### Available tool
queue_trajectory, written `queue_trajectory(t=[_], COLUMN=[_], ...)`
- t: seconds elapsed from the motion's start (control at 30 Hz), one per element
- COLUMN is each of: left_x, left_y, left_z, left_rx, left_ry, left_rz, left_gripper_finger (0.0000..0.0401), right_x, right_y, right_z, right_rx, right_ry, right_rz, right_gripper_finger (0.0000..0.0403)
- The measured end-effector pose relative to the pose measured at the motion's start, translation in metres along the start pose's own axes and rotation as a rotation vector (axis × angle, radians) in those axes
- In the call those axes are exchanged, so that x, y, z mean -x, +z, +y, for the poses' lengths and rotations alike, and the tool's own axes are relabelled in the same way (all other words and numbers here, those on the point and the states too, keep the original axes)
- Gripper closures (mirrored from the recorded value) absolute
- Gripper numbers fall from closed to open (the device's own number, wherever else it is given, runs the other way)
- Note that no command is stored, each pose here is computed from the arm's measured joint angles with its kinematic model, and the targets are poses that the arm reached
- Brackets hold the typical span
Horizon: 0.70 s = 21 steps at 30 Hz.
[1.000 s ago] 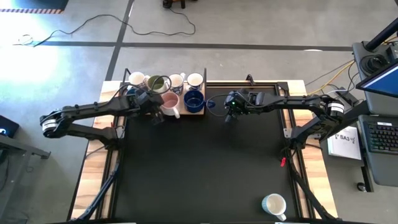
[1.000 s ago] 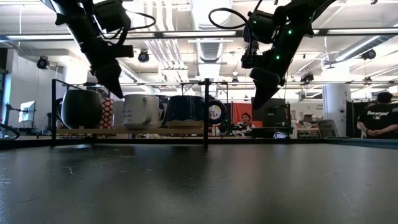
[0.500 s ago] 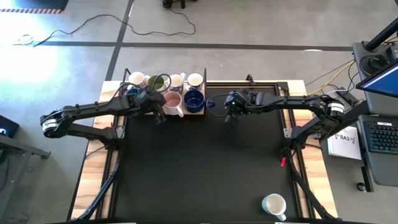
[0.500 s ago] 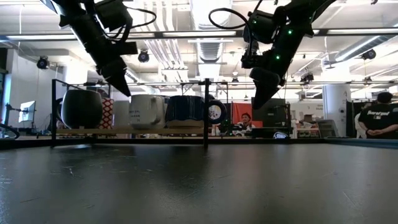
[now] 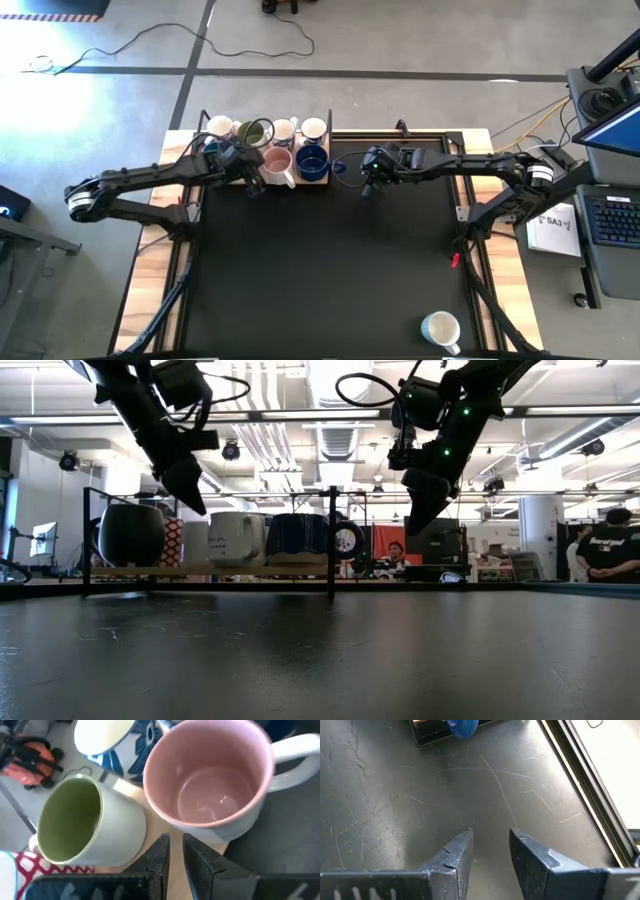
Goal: Place coffee mugs
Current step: Adjust the pink-white mug on the shelf, then put the gray patterned mug on the shelf
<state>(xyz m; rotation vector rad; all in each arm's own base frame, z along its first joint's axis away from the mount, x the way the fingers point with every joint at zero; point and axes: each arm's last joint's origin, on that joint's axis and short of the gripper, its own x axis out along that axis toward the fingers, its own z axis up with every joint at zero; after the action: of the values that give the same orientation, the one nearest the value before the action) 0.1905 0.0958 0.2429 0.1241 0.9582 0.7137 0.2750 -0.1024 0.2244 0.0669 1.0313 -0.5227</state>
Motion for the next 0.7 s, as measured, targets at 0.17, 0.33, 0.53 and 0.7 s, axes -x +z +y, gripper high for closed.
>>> queue_trajectory(t=[0.17,0.33,0.53,0.7], left_x=[-0.008,-0.014,-0.022,-0.021], left_y=[-0.001,0.003,0.005,0.002], left_z=[-0.002,-0.004,-0.009,-0.008], left_rx=[0.019,0.012,-0.002,-0.013], left_ry=[-0.015,-0.020,-0.064,-0.066], left_rz=[0.017,0.005,0.008,0.031], left_gripper_finger=[0.0365,0.0365,0.0365,0.0365], right_x=[0.000,0.000,0.000,0.000], right_y=[0.000,0.000,0.000,-0.001], right_z=[0.000,0.000,0.000,0.000], right_rx=[0.007,0.007,0.008,0.009], right_ry=[0.000,0.000,0.000,0.000], right_rz=[0.000,0.000,0.001,0.006], right_gripper_finger=[0.0284,0.0284,0.0284,0.0284])
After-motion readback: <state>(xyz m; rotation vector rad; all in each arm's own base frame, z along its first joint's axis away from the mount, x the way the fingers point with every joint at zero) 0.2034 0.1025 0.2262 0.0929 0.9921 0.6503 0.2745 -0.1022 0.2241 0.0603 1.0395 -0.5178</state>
